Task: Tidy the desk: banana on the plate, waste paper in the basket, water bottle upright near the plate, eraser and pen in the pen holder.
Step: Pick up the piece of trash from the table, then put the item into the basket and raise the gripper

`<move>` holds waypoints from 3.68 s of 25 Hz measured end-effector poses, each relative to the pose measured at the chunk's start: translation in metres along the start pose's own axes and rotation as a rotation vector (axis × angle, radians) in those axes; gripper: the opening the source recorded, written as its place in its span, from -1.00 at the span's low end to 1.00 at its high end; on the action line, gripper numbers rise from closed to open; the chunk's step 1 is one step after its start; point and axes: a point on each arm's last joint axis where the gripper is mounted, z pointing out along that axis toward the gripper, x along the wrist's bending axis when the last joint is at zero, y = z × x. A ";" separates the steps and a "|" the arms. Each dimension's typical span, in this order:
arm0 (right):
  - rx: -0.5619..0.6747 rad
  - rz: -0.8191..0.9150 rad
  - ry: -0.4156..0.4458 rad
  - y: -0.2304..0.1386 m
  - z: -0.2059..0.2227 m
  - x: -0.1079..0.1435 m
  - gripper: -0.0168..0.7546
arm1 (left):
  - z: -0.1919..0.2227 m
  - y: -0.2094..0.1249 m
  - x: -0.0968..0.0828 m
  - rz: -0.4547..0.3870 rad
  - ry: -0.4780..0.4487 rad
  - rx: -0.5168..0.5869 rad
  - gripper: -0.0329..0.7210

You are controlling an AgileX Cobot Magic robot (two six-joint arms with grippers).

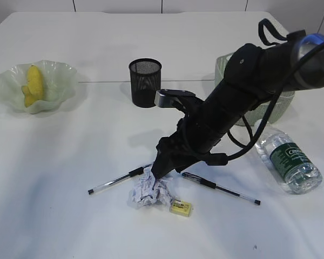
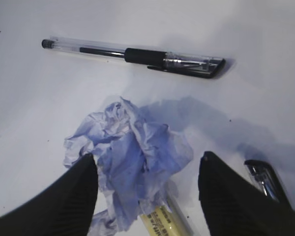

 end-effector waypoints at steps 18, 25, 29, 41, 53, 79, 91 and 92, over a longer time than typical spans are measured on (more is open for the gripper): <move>0.033 -0.011 0.048 0.007 0.017 0.008 -0.13 | 0.000 0.000 0.000 -0.001 -0.002 0.000 0.04; 0.042 -0.008 0.062 0.007 0.017 0.010 -0.70 | 0.000 0.000 0.000 -0.002 -0.002 0.000 0.04; 0.068 -0.009 0.081 0.004 0.017 0.012 -0.91 | 0.000 0.000 -0.001 -0.006 -0.009 0.000 0.04; -0.008 -0.157 -0.007 0.056 -0.032 0.027 -0.93 | 0.000 0.000 -0.007 -0.051 -0.076 -0.004 0.04; -0.374 -0.067 -0.313 0.114 -0.140 -0.002 -0.93 | -0.001 0.003 -0.012 -0.094 -0.137 -0.029 0.03; -0.446 0.282 -0.608 0.069 -0.167 -0.198 -0.87 | -0.004 0.001 -0.023 -0.039 -0.249 -0.006 0.02; -0.430 0.309 -0.602 0.067 -0.158 -0.204 0.30 | -0.004 0.001 -0.023 -0.002 -0.249 -0.009 0.01; -0.413 0.312 -0.595 0.066 -0.159 -0.203 0.31 | -0.004 0.001 -0.023 -0.003 -0.249 -0.009 0.01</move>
